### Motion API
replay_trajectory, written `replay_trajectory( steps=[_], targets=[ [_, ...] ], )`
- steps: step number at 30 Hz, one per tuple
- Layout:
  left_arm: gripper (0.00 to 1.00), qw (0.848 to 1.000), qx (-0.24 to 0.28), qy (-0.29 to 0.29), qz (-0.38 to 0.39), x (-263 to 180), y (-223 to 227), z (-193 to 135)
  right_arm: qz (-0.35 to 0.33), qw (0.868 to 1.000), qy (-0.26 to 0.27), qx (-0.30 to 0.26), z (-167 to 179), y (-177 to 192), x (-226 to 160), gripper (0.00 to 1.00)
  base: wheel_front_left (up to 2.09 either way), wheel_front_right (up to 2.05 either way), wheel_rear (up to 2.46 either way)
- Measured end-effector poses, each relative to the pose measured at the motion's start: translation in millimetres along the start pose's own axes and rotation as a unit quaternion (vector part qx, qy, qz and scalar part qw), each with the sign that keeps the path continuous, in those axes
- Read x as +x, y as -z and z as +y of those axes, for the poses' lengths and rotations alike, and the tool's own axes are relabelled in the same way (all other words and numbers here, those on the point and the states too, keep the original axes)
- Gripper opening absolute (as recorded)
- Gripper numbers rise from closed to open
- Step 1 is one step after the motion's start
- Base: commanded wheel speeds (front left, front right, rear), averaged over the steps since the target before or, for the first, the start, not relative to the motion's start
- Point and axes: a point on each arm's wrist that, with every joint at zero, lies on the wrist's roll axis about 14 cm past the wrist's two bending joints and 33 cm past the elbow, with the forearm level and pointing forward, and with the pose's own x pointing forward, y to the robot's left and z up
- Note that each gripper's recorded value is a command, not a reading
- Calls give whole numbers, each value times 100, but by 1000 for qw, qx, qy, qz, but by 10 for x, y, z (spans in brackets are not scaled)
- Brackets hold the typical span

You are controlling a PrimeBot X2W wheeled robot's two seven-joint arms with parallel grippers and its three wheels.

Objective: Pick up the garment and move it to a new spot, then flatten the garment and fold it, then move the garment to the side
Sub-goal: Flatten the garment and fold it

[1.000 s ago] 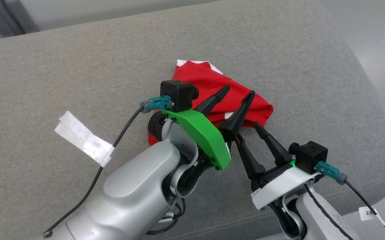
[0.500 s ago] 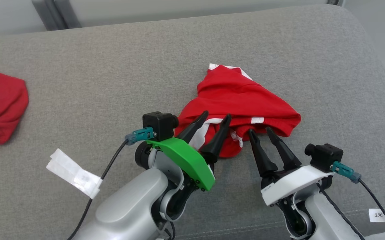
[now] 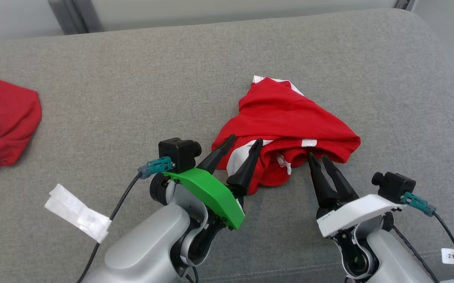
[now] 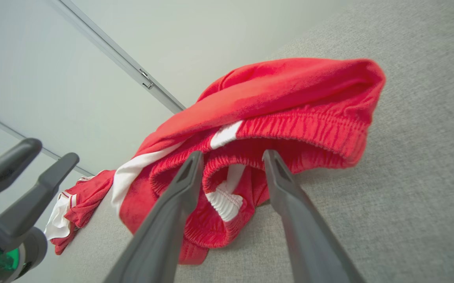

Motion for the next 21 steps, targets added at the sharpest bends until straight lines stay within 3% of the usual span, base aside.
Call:
replay_trajectory(
  steps=[4,8,21],
  targets=[
    [100,1000,0,-5,0,-31,13,34,-2,1000,3,17,-12,-22,46,71,0,0,0],
    [100,1000,2,-7,-2,-55,11,41,-8,1000,-4,25,21,-74,121,55,0,0,0],
    [100,999,13,-32,-17,-106,-81,230,14,999,-12,37,69,44,278,49,0,0,0]
  ],
)
